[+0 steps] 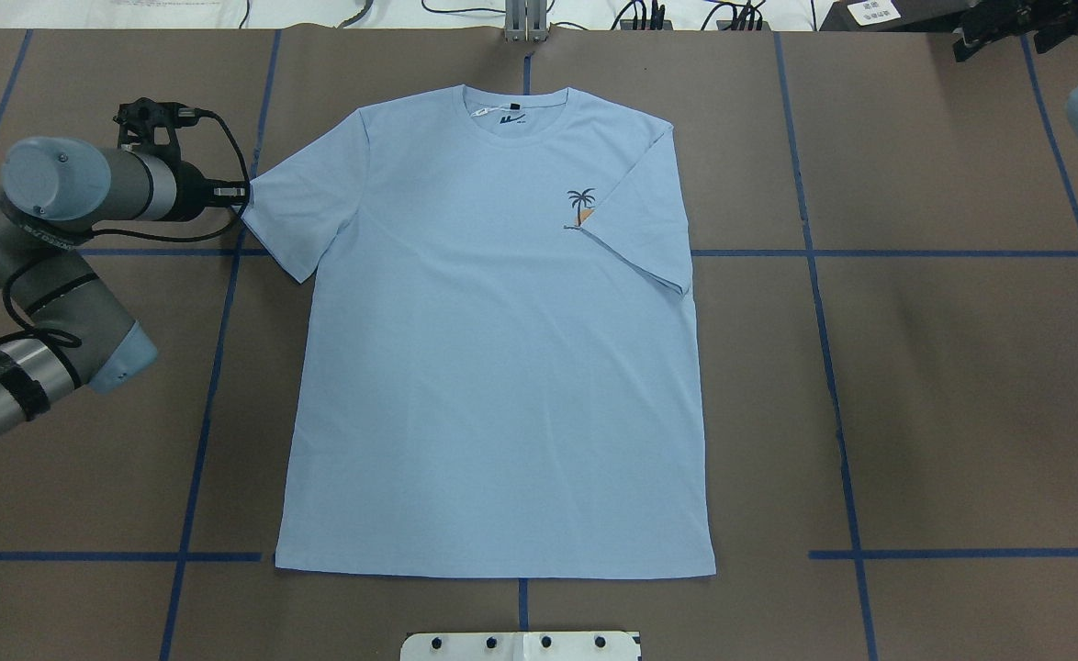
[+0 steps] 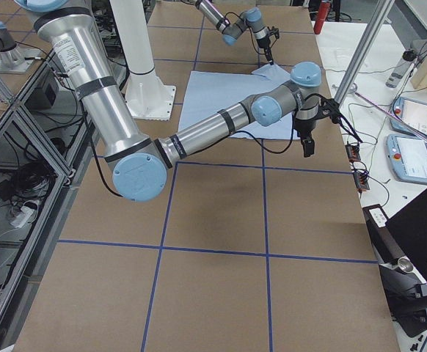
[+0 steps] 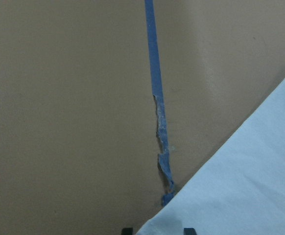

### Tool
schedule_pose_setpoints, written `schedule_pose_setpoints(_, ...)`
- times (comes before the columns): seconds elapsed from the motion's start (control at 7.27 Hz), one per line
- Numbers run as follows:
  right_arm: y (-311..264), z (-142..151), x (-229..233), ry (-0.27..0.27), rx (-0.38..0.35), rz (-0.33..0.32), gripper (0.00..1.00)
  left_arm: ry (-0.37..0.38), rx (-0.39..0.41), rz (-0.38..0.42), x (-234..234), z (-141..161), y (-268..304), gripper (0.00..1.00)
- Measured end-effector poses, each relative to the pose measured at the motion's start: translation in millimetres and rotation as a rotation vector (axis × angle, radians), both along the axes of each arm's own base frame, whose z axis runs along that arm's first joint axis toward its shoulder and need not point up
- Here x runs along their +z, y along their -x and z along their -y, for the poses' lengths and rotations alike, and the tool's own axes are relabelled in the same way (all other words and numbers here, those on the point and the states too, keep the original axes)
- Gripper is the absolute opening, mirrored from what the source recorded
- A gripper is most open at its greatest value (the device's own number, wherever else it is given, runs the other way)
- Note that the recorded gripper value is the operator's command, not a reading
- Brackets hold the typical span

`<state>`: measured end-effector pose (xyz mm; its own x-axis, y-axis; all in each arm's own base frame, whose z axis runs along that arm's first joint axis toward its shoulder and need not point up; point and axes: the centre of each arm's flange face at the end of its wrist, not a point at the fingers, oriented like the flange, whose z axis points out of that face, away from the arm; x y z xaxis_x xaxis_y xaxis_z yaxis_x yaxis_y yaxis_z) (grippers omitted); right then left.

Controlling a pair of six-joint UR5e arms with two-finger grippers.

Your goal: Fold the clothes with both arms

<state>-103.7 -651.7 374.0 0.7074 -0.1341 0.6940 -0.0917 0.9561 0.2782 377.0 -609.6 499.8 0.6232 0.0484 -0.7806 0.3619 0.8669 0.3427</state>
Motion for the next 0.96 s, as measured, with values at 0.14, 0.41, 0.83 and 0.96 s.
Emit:
schedule_pose_setpoints(0.14,0.0,0.1,-0.1,0.000,0.000,0.000,1.00,0.000,-0.001,0.000,0.0,-0.1,-0.2,0.16)
schedule_pose_setpoints(0.41,0.1,0.3,-0.9,-0.001,0.001,0.001,1.00,0.000,-0.003,0.000,0.0,-0.1,-0.1,0.16)
schedule_pose_setpoints(0.83,0.1,0.3,-1.0,0.000,0.001,0.001,1.00,-0.004,0.001,0.007,2.2,-1.4,1.5,0.24)
schedule_pose_setpoints(0.96,0.1,0.3,-1.0,0.000,0.001,0.001,1.00,-0.009,0.007,0.016,4.7,-2.1,2.3,0.24)
